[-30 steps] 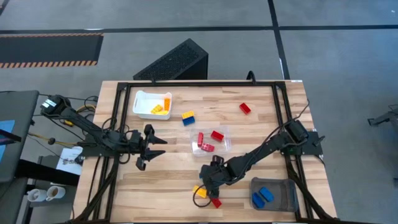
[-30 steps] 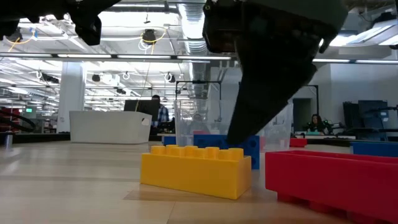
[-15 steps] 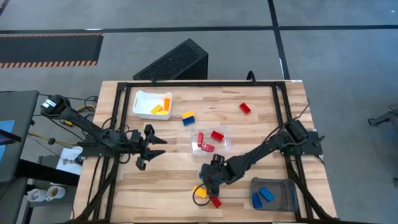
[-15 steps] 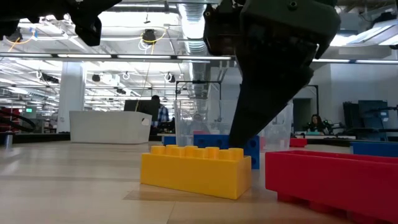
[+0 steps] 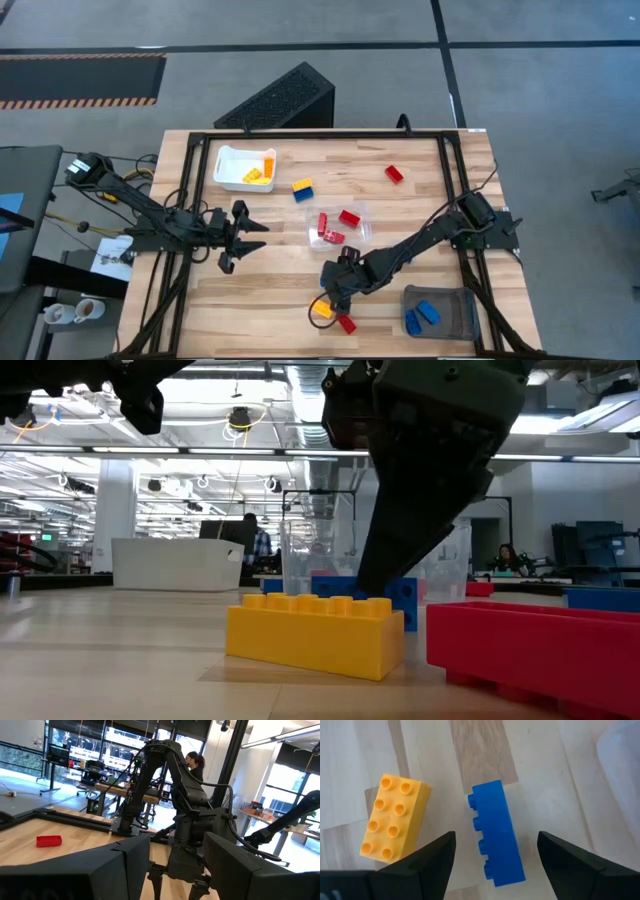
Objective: Sort & place blocks by color
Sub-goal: Put the blue game piece into the black bin
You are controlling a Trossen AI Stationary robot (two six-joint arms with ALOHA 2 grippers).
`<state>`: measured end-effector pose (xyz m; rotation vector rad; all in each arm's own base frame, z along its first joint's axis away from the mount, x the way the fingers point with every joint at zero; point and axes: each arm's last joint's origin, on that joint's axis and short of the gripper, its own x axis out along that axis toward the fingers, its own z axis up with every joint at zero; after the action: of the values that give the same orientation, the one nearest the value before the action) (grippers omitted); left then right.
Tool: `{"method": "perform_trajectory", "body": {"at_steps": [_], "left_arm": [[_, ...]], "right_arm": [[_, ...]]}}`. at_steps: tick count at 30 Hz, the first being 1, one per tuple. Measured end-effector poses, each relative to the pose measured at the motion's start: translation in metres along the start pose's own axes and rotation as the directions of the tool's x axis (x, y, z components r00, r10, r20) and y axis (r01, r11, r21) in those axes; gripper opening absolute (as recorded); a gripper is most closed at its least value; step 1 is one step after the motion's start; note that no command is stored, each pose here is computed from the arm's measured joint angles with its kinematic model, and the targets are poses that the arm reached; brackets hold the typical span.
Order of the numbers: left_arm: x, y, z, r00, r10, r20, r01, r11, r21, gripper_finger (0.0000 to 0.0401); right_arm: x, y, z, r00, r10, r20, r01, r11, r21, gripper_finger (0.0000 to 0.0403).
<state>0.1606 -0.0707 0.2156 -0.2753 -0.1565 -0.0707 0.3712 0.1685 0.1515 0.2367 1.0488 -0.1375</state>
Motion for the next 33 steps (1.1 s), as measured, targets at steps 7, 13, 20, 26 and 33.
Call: {"method": "perform_trajectory", "body": {"at_steps": [7, 13, 20, 26, 33], "left_arm": [[0.0, 0.0, 0.002, 1.0, -0.001, 0.021, 0.001, 1.0, 0.004, 0.0173], [0.0, 0.0, 0.002, 1.0, -0.001, 0.024, 0.001, 1.0, 0.009, 0.0173], [0.0, -0.001, 0.003, 1.0, -0.006, 0.028, 0.006, 1.0, 0.006, 0.0173], [0.0, 0.0, 0.003, 1.0, -0.005, 0.026, 0.005, 1.0, 0.008, 0.0173], [0.0, 0.0, 0.003, 1.0, -0.006, 0.027, 0.005, 1.0, 0.007, 0.0174]], "right_arm": [[0.0, 0.0, 0.0, 1.0, -0.004, 0.004, 0.004, 1.0, -0.005, 0.0302], [0.007, -0.001, 0.0, 1.0, -0.004, 0.007, 0.004, 1.0, -0.004, 0.0302], [0.031, -0.001, -0.008, 0.999, -0.002, -0.041, 0.001, 1.0, -0.022, 0.0301], [0.035, -0.002, -0.01, 0.998, -0.009, -0.057, 0.009, 1.0, -0.012, 0.0301], [0.027, -0.001, -0.007, 0.999, 0.009, -0.048, -0.01, 1.0, -0.018, 0.0301]]}}
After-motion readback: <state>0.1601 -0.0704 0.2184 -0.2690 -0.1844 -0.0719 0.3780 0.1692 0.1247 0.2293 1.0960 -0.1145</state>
